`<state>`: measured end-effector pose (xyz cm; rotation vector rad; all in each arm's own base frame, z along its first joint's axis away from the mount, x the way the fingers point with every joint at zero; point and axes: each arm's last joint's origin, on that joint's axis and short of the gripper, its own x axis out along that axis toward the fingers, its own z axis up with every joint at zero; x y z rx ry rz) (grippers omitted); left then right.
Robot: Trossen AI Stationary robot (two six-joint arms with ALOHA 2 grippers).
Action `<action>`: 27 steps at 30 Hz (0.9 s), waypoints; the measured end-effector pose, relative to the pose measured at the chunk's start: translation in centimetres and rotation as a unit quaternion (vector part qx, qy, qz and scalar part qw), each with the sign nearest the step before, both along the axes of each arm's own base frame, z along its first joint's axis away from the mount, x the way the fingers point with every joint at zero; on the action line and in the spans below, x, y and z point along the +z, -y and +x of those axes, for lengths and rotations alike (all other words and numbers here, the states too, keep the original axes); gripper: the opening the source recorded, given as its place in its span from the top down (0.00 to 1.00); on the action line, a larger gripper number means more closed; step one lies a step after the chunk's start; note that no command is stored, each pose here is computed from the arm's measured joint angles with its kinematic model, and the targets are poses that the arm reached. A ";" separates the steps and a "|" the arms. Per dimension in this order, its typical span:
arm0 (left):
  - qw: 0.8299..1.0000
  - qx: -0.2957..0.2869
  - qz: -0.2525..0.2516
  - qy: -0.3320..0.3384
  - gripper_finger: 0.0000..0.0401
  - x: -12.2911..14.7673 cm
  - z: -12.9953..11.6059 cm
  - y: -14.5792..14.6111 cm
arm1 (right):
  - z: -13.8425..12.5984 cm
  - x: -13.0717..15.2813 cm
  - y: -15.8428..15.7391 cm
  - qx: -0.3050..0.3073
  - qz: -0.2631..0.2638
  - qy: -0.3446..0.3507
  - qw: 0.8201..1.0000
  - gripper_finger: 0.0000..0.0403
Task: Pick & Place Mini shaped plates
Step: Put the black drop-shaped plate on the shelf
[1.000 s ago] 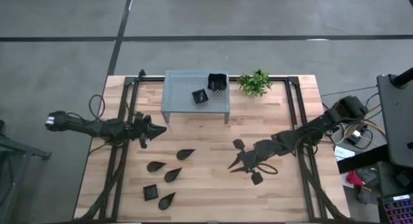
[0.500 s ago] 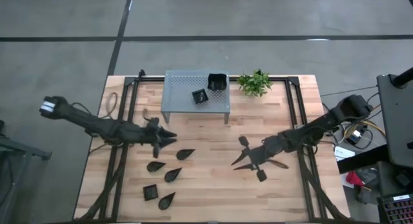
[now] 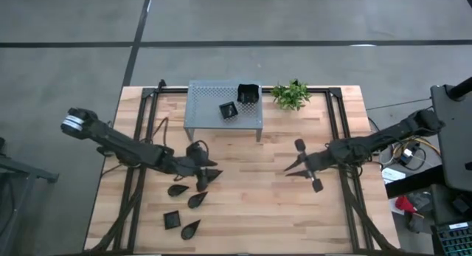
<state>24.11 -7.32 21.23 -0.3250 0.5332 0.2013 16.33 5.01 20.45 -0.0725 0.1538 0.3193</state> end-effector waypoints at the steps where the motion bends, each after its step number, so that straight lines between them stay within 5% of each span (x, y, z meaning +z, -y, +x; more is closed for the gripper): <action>1: 1.000 0.001 -0.004 0.002 0.69 0.3 0.4 0.2 | -0.5 -0.3 0.2 -0.001 -0.006 -0.006 1.000 0.84; 13: 0.999 0.009 -0.010 -0.034 0.69 -1.2 1.8 1.2 | -4.9 -1.7 1.7 -0.043 0.020 0.031 0.998 0.82; 27: 0.994 -0.003 -0.006 -0.106 0.69 -3.9 1.6 2.7 | -6.6 -3.5 2.3 -0.055 0.029 0.027 0.998 0.78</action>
